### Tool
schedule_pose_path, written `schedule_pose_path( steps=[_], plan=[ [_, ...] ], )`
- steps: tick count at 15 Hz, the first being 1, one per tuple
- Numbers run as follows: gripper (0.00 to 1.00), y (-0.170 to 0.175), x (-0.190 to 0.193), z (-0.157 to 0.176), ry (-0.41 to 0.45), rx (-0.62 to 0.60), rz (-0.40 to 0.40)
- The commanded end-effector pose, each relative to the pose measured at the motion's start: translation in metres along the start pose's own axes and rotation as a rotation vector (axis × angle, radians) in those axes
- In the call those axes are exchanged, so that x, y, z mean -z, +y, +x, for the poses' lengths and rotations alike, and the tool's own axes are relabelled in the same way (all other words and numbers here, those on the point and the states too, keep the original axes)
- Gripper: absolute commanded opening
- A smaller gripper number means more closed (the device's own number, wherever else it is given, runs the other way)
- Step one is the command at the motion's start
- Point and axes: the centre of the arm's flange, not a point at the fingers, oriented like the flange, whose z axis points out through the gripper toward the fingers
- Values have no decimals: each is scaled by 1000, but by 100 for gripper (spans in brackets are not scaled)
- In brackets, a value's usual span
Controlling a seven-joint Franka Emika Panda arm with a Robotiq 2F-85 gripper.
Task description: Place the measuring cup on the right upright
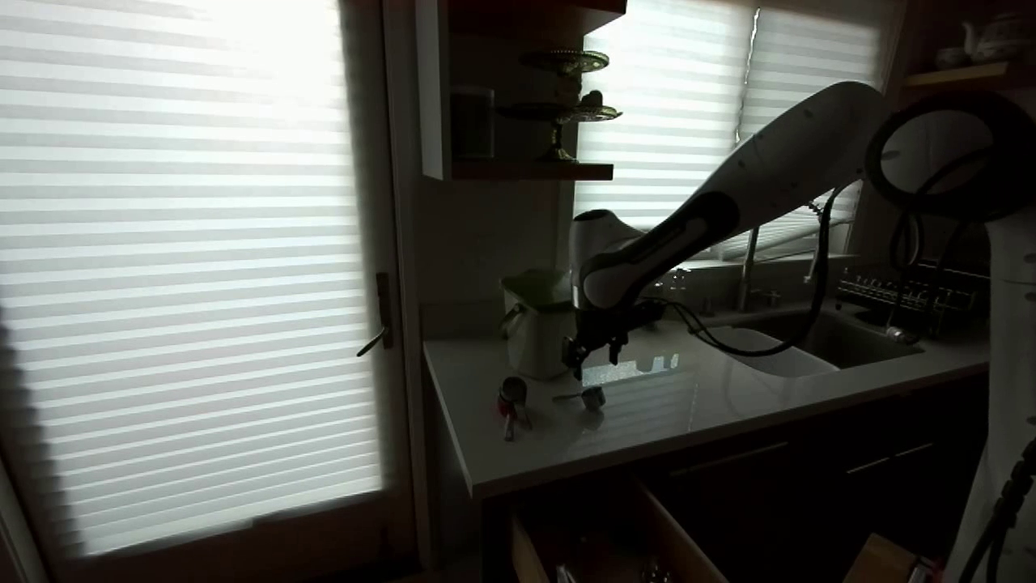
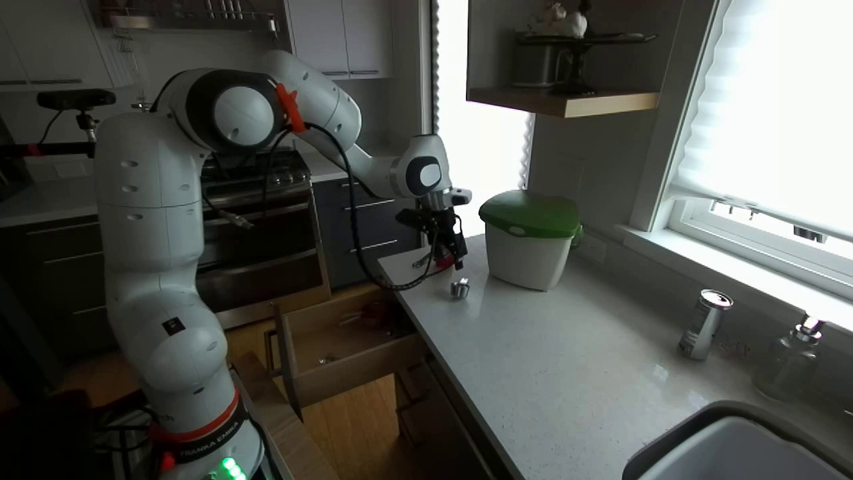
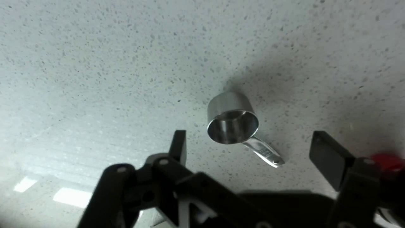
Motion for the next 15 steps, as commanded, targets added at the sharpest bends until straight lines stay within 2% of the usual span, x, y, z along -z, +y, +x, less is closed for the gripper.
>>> schedule_pose_path(
  steps=[1, 3, 9, 12, 14, 15],
  plan=[
    [100, 9, 39, -26, -69, -16, 21],
    [100, 13, 60, -40, -98, -53, 24],
    [100, 12, 122, -99, 19, -132, 92],
    [100, 16, 140, -130, 42, -174, 74],
    [100, 22, 144, -147, 78, -141, 99],
    [100, 10, 143, -114, 50, -143, 68]
  ],
)
